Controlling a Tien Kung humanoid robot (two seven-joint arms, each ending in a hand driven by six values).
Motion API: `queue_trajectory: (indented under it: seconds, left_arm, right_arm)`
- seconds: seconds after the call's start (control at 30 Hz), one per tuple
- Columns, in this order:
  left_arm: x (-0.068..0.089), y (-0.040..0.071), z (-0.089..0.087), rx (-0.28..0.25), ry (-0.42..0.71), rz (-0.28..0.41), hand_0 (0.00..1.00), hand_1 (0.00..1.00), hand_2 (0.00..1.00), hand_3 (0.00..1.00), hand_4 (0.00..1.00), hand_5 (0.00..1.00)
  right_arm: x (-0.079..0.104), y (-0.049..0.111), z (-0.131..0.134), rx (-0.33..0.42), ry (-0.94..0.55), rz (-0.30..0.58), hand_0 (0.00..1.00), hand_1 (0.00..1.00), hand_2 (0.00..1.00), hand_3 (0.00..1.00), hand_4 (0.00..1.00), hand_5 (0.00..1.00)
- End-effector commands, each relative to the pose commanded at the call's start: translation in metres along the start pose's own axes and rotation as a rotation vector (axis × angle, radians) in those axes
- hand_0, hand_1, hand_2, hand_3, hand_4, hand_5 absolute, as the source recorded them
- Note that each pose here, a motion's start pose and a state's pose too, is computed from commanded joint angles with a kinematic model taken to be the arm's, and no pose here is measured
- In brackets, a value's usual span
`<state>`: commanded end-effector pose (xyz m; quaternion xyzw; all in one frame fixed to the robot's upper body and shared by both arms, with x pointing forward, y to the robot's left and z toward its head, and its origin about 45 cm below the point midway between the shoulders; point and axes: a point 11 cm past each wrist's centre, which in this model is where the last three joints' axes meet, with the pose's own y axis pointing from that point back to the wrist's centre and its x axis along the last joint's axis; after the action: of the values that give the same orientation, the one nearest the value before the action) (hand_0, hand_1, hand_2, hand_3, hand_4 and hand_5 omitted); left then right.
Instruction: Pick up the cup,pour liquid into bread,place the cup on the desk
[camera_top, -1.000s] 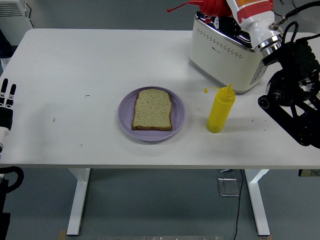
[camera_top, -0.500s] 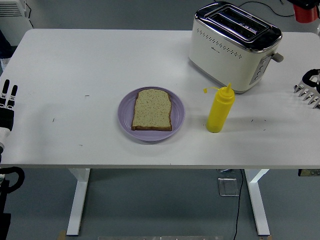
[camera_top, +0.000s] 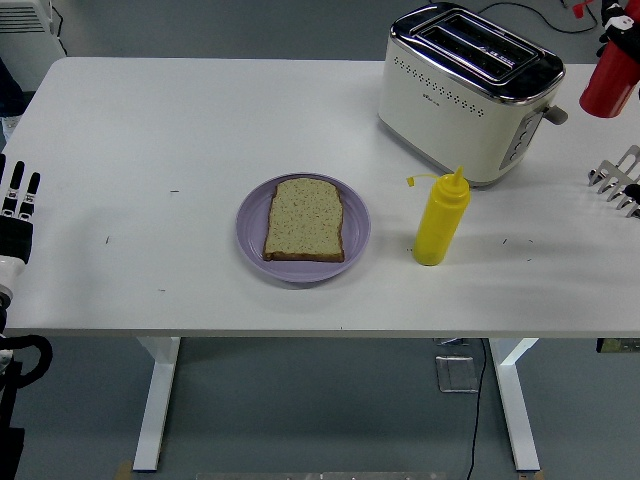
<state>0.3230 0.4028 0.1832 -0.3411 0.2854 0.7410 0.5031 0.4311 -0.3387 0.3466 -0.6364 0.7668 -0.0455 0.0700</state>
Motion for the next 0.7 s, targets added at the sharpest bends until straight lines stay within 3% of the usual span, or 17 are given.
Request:
queue_trajectory:
  seconds: [0.37,0.53,0.7]
  left_arm:
    - [0.001,0.0,0.0,0.001,-0.004,0.001,0.796,0.788,0.818,0.725,0.523,0.998]
    - [0.0,-0.001,0.0,0.002,-0.003,-0.002,0.797,0.789,0.818,0.726,0.522,0.998]
    - [-0.003,-0.002,-0.001,0.002,-0.003,-0.008,0.796,0.788,0.818,0.726,0.522,0.998]
  right_arm:
    - [0.03,0.032,0.039,0.122,-0.031,0.07,0.138,0.127,0.236,0.327,0.304,0.14]
    - [0.029,0.046,0.052,0.198,-0.025,0.059,0.141,0.127,0.239,0.327,0.293,0.145]
    - [0.022,0.058,0.074,0.206,-0.001,0.042,0.144,0.13,0.242,0.327,0.278,0.165]
